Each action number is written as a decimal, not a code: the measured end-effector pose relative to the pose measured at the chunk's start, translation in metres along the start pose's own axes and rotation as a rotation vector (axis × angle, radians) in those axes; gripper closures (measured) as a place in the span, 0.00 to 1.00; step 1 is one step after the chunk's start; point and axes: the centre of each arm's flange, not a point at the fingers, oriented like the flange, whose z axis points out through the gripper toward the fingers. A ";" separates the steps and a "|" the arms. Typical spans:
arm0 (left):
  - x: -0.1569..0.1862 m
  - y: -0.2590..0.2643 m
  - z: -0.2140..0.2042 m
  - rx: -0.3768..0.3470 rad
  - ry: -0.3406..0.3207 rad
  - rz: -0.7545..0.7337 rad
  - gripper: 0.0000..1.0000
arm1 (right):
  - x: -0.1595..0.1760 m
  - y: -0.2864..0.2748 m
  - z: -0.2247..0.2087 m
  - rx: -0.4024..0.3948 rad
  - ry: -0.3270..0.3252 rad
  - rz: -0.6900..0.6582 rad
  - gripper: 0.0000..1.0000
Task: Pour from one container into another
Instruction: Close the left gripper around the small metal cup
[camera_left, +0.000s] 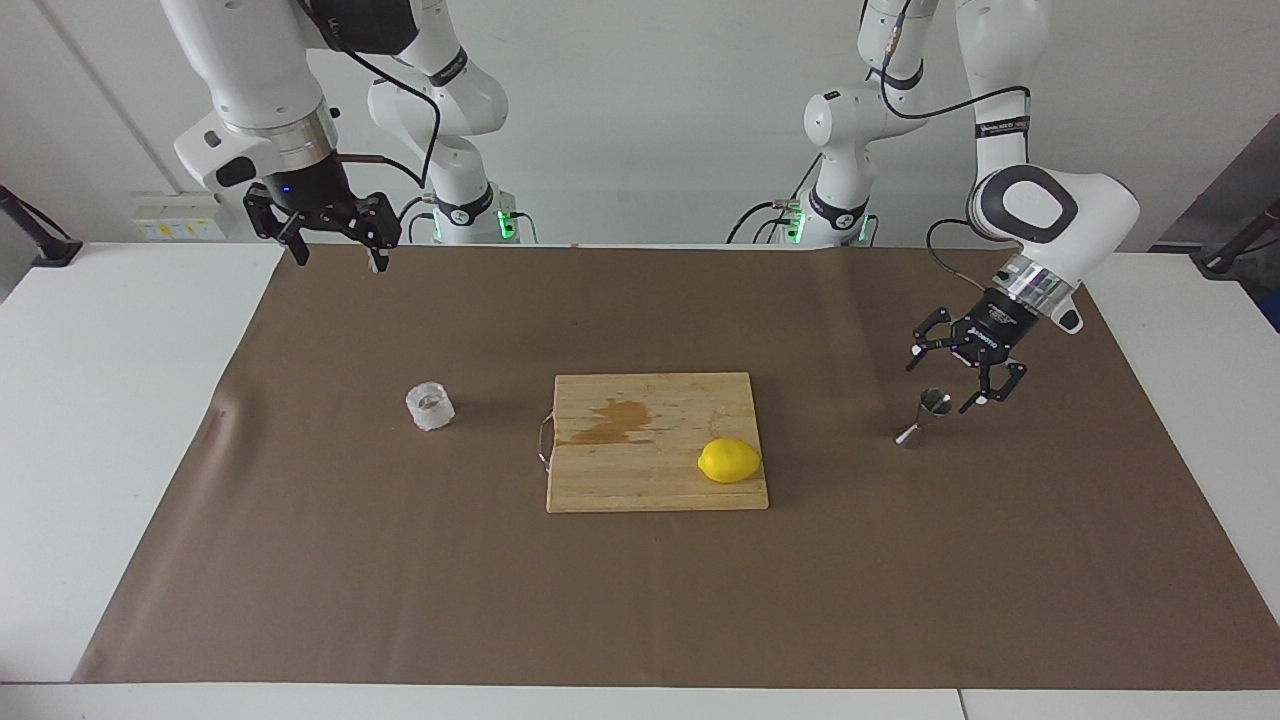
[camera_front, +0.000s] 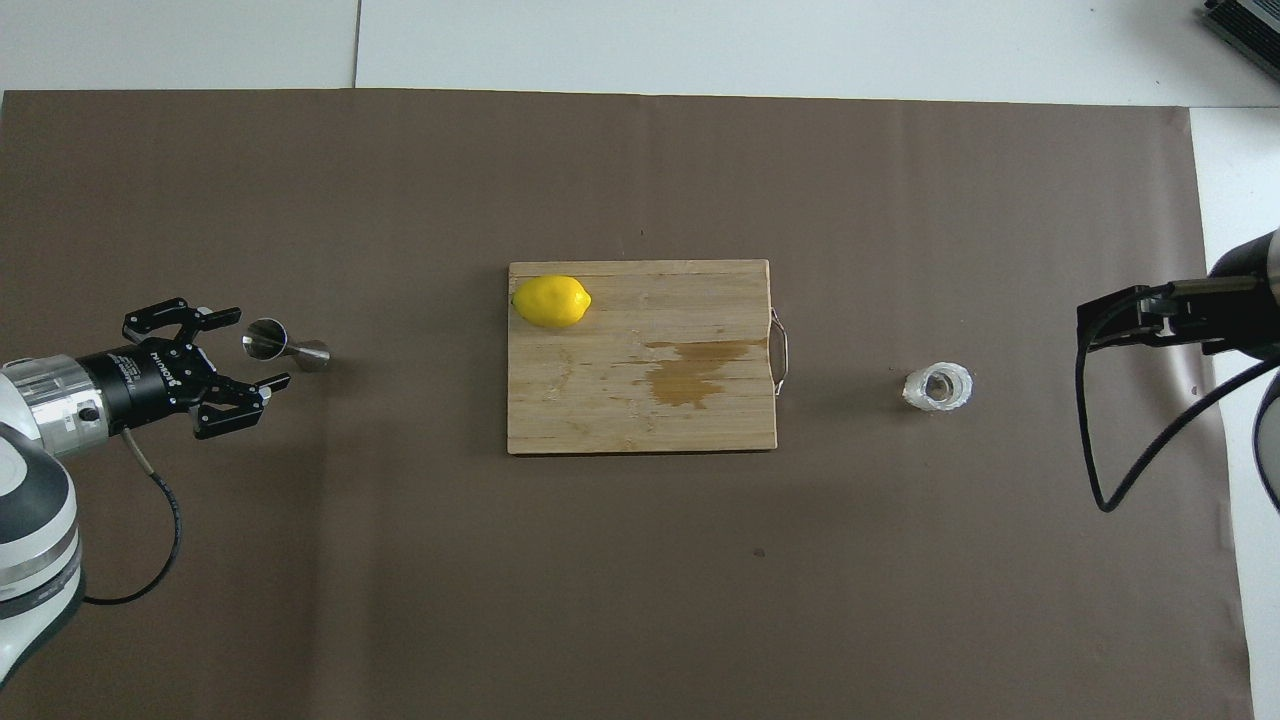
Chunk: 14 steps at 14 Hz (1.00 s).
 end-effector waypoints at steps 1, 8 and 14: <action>0.003 0.002 0.001 -0.008 0.005 -0.007 0.00 | 0.000 0.000 0.000 0.000 0.000 0.000 0.00; 0.006 0.003 0.008 -0.016 0.004 -0.024 0.00 | 0.000 0.000 0.000 0.000 0.000 0.000 0.00; 0.006 0.003 0.008 -0.022 0.003 -0.027 0.04 | 0.000 0.000 0.000 0.000 0.000 0.000 0.00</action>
